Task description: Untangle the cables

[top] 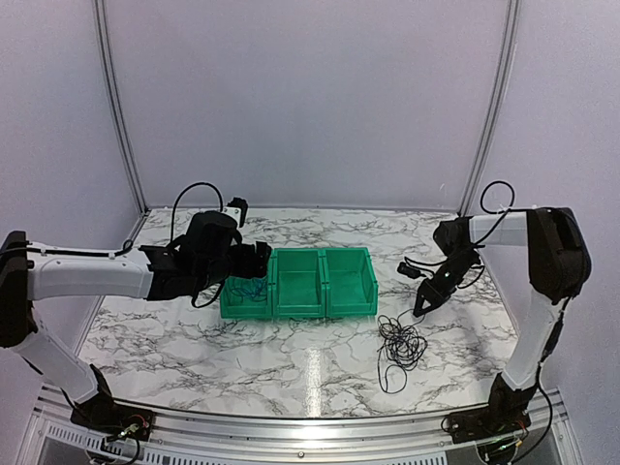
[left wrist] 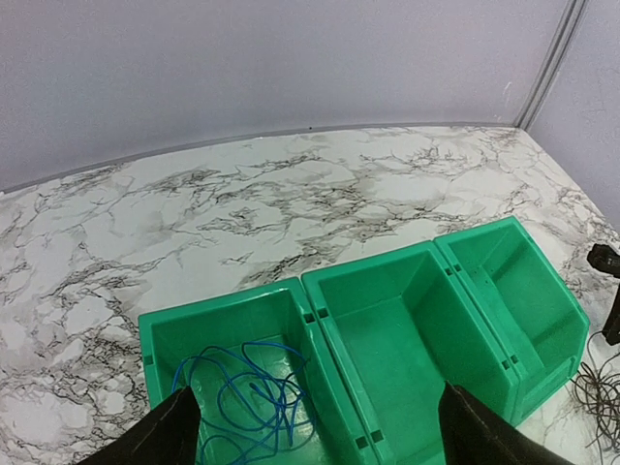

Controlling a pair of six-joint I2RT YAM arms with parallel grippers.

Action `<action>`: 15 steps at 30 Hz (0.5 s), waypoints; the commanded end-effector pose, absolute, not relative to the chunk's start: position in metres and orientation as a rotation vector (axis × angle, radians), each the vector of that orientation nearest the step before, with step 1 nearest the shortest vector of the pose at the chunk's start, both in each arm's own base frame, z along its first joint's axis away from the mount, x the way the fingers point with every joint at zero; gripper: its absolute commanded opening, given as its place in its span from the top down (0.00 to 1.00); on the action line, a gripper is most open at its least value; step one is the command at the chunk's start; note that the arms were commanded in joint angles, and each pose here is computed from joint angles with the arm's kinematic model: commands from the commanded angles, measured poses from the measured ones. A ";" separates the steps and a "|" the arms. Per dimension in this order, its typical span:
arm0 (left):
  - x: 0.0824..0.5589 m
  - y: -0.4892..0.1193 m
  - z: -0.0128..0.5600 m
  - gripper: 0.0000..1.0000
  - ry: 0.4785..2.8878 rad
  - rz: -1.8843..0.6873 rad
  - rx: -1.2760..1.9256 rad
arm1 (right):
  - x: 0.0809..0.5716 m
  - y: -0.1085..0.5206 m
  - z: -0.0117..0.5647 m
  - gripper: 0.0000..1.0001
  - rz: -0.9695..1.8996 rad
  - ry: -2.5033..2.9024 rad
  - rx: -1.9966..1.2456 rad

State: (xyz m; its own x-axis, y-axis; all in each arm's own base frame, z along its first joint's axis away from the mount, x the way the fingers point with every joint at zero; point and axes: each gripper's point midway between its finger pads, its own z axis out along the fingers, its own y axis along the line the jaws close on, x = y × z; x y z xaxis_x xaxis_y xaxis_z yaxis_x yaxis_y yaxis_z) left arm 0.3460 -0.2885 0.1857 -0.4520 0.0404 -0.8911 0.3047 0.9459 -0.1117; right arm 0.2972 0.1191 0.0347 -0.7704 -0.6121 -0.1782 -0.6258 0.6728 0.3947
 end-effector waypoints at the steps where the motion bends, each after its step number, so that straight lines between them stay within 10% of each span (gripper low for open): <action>1: 0.346 -0.310 0.199 0.12 1.990 -0.419 0.269 | 0.303 0.132 0.059 0.94 0.813 2.791 -1.011; 15: 0.281 -0.446 0.211 0.16 1.846 -0.716 0.632 | 0.287 0.174 0.193 1.00 0.743 2.321 -1.181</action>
State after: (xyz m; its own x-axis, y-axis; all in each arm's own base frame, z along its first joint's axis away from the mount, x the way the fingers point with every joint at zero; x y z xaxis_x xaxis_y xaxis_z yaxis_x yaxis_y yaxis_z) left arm 0.2966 -0.4008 0.1850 -0.4074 0.1530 -0.9003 0.6126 0.7769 -0.1452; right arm 0.3003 0.1534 0.1586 -0.6333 -0.5832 -0.5087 -0.7661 0.5652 0.3059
